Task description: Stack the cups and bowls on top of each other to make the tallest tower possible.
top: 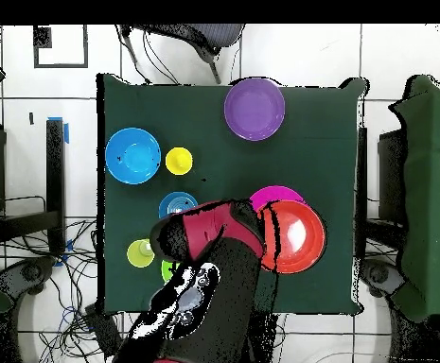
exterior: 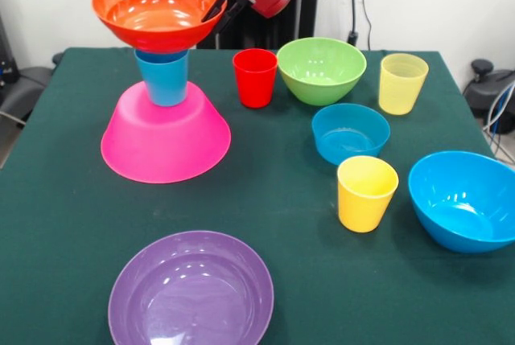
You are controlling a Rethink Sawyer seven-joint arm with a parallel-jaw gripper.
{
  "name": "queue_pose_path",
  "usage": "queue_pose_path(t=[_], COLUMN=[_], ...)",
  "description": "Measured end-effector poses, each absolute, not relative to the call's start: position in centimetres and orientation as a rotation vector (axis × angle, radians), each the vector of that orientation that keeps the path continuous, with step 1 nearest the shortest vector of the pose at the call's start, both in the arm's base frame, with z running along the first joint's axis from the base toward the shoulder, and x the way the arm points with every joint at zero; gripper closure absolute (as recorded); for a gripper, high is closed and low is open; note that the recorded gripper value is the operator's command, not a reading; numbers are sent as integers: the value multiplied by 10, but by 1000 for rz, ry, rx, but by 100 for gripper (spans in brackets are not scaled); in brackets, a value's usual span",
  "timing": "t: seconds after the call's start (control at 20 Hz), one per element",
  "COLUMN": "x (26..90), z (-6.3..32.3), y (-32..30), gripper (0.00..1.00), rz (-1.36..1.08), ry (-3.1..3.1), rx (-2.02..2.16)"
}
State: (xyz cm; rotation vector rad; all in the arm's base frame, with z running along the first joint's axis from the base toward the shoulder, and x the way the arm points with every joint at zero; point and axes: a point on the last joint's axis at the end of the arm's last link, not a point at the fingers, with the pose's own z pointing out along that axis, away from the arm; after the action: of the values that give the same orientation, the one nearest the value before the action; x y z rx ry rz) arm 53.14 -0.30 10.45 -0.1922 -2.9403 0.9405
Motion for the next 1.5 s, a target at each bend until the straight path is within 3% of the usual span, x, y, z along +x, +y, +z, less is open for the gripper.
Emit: queue_pose_path(t=[1.5], x=[539], z=[103], y=[5], gripper=[100], rz=[927], ry=[-3008], rx=[-152])
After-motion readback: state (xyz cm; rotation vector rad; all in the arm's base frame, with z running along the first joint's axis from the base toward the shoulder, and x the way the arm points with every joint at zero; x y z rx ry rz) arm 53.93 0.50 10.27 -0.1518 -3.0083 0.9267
